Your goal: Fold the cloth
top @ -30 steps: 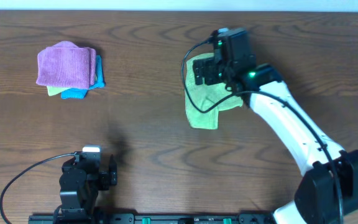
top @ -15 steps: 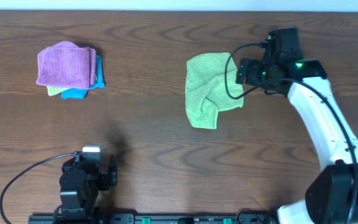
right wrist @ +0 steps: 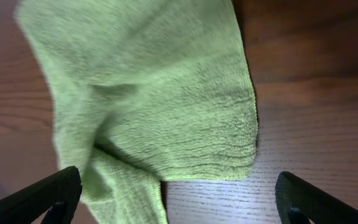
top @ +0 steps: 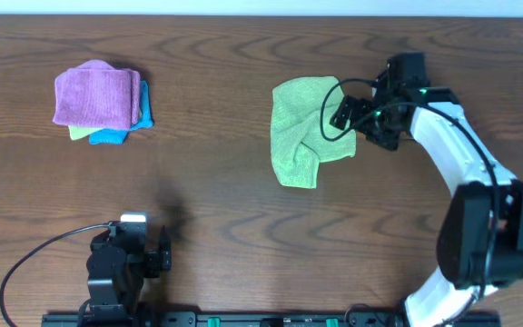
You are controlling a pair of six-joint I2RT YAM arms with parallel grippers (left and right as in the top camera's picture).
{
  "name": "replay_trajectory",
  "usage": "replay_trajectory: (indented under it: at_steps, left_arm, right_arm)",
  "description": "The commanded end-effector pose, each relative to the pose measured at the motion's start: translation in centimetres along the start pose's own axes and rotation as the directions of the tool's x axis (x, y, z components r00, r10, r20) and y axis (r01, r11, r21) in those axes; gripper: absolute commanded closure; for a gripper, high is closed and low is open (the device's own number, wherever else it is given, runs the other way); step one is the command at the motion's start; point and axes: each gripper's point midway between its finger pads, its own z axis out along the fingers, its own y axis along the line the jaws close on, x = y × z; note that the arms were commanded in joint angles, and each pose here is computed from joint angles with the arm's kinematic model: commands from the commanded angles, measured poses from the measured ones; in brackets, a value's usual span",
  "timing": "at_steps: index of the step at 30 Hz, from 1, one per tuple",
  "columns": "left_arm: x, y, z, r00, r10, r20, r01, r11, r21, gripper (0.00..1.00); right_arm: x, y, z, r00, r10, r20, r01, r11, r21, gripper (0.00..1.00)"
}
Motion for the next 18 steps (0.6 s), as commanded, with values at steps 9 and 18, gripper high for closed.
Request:
replay_trajectory:
  at_steps: [9,18]
  left_arm:
    - [0.8,-0.1,0.2,1.0,0.016,-0.024,-0.016,1.0,0.0,0.05]
    - [0.8,-0.1,0.2,1.0,0.016,-0.024,-0.016,1.0,0.0,0.04]
  right_arm:
    - [1.0,-1.9,2.8,0.993,0.092,-0.079,-0.09,0.996,0.027,0.05]
    - [1.2,-2.7,4.0,0.991,0.1,-0.093,-0.096,0.994,0.05,0.15]
